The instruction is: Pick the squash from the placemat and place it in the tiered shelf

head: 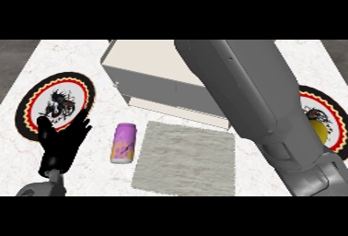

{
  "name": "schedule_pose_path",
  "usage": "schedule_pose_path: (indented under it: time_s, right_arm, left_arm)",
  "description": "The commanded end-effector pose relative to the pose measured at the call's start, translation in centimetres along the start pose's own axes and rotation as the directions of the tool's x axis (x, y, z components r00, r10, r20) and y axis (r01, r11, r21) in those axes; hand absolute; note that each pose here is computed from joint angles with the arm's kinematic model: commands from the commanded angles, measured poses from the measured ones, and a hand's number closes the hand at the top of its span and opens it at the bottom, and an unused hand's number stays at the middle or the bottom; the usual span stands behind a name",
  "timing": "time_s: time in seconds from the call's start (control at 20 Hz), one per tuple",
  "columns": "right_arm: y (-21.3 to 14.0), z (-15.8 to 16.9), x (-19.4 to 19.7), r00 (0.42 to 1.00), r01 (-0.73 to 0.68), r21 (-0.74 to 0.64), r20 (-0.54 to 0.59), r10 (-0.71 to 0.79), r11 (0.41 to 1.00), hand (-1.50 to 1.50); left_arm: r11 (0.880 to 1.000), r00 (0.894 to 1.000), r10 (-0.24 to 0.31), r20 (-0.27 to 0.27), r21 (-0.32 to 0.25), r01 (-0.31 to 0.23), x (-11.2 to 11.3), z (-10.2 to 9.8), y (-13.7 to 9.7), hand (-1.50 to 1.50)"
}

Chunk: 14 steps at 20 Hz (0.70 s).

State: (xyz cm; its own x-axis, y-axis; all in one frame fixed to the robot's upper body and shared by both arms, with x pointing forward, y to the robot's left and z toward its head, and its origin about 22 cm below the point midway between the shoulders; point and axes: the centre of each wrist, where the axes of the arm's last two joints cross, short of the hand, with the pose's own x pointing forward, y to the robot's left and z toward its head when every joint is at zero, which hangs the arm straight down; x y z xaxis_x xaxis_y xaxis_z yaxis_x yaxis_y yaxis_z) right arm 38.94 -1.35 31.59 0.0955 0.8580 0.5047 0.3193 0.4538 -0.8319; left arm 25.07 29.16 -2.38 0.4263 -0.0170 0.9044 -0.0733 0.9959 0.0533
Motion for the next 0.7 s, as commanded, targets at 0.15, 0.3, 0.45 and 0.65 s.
schedule_pose_path:
  time_s: [0.15, 0.3, 0.45, 0.65]
  right_arm:
    - [-0.9, 0.3, 0.0, 0.959, 0.255, -0.117, -0.094, -0.266, 0.960, -1.50]
    - [-0.9, 0.3, -0.3, 0.935, 0.319, -0.143, -0.115, -0.336, 0.937, -1.50]
    - [-2.5, -0.6, -1.0, 0.881, 0.445, -0.177, -0.086, -0.464, 0.878, -1.50]
    - [-3.6, -0.1, -2.0, 0.801, 0.570, -0.217, -0.068, -0.595, 0.792, -1.50]
  left_arm:
    - [1.000, 1.000, -0.003, -0.026, 0.005, 0.003, -0.7, -0.8, -0.5, 0.00]
    - [1.000, 1.000, -0.008, -0.027, -0.013, 0.007, -0.5, 0.3, -0.7, 0.00]
    - [1.000, 1.000, -0.005, -0.003, -0.015, 0.004, -0.1, 0.4, -0.4, 0.00]
    - [1.000, 1.000, 0.009, -0.026, 0.005, -0.009, 0.1, 0.6, 0.3, 0.00]
